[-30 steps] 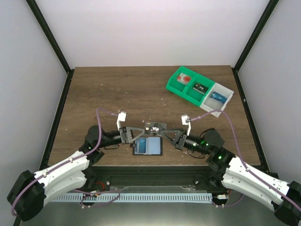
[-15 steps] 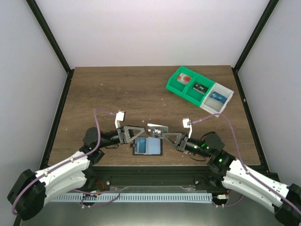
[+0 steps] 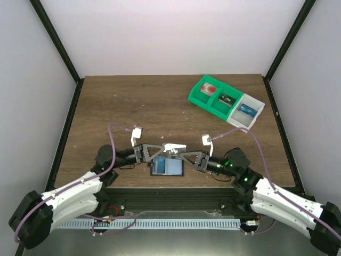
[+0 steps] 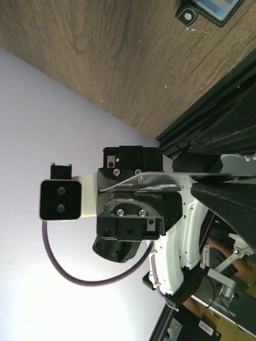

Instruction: Take the credit cards out of the card holder

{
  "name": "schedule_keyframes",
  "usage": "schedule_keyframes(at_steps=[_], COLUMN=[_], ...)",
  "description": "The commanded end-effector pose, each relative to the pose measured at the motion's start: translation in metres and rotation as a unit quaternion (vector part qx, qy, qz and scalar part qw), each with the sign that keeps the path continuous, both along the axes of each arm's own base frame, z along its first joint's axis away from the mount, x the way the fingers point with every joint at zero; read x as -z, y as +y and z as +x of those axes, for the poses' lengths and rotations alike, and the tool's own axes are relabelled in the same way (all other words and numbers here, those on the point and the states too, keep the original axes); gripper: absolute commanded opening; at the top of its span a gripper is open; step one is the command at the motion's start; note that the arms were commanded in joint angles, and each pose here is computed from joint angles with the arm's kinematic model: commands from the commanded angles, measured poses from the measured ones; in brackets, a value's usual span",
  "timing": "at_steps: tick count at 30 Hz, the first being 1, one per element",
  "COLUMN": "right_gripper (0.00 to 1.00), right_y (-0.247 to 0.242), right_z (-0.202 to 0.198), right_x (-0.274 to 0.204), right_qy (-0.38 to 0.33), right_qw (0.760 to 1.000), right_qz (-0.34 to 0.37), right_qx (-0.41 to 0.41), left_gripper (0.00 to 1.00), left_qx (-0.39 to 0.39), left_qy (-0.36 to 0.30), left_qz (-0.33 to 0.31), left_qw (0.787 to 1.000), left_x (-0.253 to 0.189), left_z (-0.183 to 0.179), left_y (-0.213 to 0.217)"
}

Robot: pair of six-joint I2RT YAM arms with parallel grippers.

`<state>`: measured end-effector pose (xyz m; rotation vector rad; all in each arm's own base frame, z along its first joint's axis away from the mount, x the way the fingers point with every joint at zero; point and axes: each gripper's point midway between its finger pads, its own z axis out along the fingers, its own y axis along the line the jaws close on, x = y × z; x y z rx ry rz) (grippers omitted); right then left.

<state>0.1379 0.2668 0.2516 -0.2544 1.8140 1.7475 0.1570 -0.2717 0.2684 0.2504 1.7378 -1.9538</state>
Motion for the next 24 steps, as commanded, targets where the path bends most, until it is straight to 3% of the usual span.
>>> schedule_keyframes(at_steps=[1, 6, 10, 13, 14, 18, 24], right_gripper=[0.18, 0.17, 0.01, 0.01, 0.01, 0.0, 0.01], right_y=[-0.006, -0.012, -0.008, -0.006, -0.006, -0.007, -0.012], right_z=[-0.001, -0.001, -0.004, -0.005, -0.004, 0.004, 0.035], right_x=[-0.014, -0.011, -0.011, -0.011, -0.011, -0.014, -0.022], right_qy=[-0.014, 0.007, 0.009, 0.005, 0.004, -0.005, -0.04], right_qw=[1.0, 0.999, 0.999, 0.999, 0.999, 0.999, 0.994], right_qz=[0.01, 0.029, 0.033, 0.035, 0.034, 0.028, -0.043], right_qx=[0.009, 0.02, 0.006, -0.003, 0.001, 0.024, 0.094], left_gripper=[0.0, 0.0, 0.0, 0.0, 0.05, 0.49, 0.8], left_qx=[-0.006, -0.011, -0.012, -0.016, -0.019, -0.026, -0.062], left_qy=[-0.014, -0.008, -0.009, -0.005, 0.0, 0.005, -0.014], left_qz=[-0.015, -0.017, -0.017, -0.013, -0.009, 0.014, 0.119], left_qw=[1.0, 1.0, 1.0, 1.0, 1.0, 1.0, 0.991], left_x=[-0.006, -0.004, -0.003, 0.0, 0.003, 0.01, 0.03], left_z=[-0.003, -0.003, -0.004, -0.002, -0.001, 0.003, 0.02], left_y=[0.005, 0.008, 0.008, 0.009, 0.008, 0.007, 0.006])
